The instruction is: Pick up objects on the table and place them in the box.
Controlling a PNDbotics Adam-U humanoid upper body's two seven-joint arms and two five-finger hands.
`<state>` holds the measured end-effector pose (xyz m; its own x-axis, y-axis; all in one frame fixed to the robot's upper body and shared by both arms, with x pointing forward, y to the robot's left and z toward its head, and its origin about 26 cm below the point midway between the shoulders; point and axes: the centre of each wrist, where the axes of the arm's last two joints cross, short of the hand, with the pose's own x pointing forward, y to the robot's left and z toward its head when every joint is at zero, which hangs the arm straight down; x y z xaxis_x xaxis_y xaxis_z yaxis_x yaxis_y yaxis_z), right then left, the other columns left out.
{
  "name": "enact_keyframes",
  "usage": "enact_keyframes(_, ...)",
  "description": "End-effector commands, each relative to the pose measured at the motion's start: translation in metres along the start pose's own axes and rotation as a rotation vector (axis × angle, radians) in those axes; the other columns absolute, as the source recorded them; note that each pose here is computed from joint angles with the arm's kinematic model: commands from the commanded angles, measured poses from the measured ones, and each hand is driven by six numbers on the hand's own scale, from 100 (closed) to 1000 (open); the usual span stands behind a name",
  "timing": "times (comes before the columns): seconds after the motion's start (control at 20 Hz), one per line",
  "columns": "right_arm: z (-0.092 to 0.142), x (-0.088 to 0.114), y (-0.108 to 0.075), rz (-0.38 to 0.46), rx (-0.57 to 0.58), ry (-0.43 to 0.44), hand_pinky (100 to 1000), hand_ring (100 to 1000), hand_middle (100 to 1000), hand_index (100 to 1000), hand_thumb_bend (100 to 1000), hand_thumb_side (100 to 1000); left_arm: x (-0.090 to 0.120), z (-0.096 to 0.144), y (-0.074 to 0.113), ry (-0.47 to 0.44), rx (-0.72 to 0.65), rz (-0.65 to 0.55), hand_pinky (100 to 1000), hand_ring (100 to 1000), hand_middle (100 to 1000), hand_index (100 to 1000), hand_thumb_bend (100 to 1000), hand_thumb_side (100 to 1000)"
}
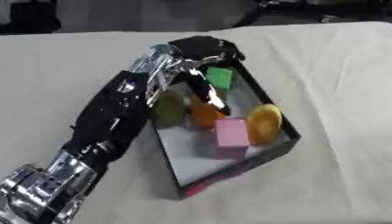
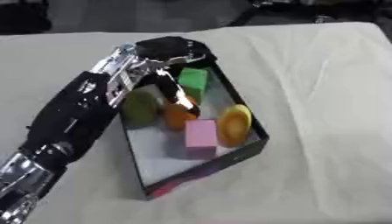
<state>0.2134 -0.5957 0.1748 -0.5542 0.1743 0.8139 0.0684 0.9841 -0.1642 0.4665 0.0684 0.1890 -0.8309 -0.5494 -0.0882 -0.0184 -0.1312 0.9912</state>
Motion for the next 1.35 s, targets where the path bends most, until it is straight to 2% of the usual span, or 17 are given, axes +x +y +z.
enact_keyframes(0.05,-0.009,0.015,-0.007,0.037,0.013,-0.018,833,880,813,823,100,569,-0.005,0.006,0.017,0.014,0.047,-0.022,905,894,841,929,786,621)
enact_keyframes(0.1,-0.010,0.015,-0.007,0.037,0.013,-0.018,833,880,813,823,100,569,-0.005,0.006,0.017,0.015,0.047,-0.020,905,894,841,929,786,621)
enact_keyframes(0.15,-0.010,0.016,-0.007,0.037,0.011,-0.023,833,880,815,824,100,561,-0.006,0.007,0.019,0.017,0.052,-0.020,806,839,810,854,100,465)
enact_keyframes(0.35,0.002,0.026,-0.015,0.057,-0.053,-0.034,835,885,821,829,100,557,-0.033,0.040,0.042,0.123,0.197,0.007,811,859,850,862,100,522)
enact_keyframes(0.5,0.015,0.034,-0.022,0.099,-0.098,-0.036,844,903,838,841,100,545,-0.057,0.078,0.059,0.228,0.332,0.030,819,874,861,880,124,467)
enact_keyframes(0.55,0.019,0.037,-0.025,0.115,-0.106,-0.037,852,915,848,849,100,543,-0.065,0.092,0.063,0.266,0.378,0.038,819,876,863,892,235,369)
enact_keyframes(0.6,0.023,0.040,-0.028,0.134,-0.119,-0.038,854,918,851,851,100,542,-0.072,0.107,0.064,0.306,0.418,0.048,814,872,858,891,303,308)
enact_keyframes(0.65,0.029,0.044,-0.032,0.155,-0.136,-0.040,855,919,852,852,100,539,-0.080,0.124,0.063,0.349,0.458,0.058,810,873,863,893,354,303)
enact_keyframes(0.75,0.042,0.053,-0.043,0.201,-0.195,-0.049,860,927,862,855,100,536,-0.092,0.157,0.061,0.435,0.531,0.074,806,880,864,888,383,368)
enact_keyframes(0.8,0.048,0.059,-0.049,0.221,-0.227,-0.056,863,934,866,856,100,524,-0.097,0.172,0.060,0.474,0.563,0.078,806,885,865,887,358,399)
enact_keyframes(0.85,0.055,0.064,-0.055,0.241,-0.260,-0.063,867,944,872,857,100,567,-0.101,0.187,0.059,0.510,0.593,0.080,811,897,880,895,330,438)
enact_keyframes(0.9,0.062,0.070,-0.062,0.267,-0.296,-0.066,869,950,872,857,100,451,-0.104,0.203,0.059,0.549,0.625,0.080,812,903,885,894,300,481)
enact_keyframes(1.0,0.082,0.080,-0.075,0.325,-0.372,-0.067,872,964,877,859,100,432,-0.111,0.235,0.057,0.629,0.683,0.078,805,918,902,899,238,591)
enact_keyframes(1.15,0.118,0.094,-0.090,0.420,-0.489,-0.053,875,969,877,858,100,400,-0.128,0.282,0.037,0.789,0.712,0.117,799,925,913,907,177,697)
enact_keyframes(1.35,0.173,0.114,-0.104,0.565,-0.633,-0.009,875,973,879,858,100,386,-0.149,0.352,0.002,1.041,0.720,0.180,792,929,918,905,186,714)
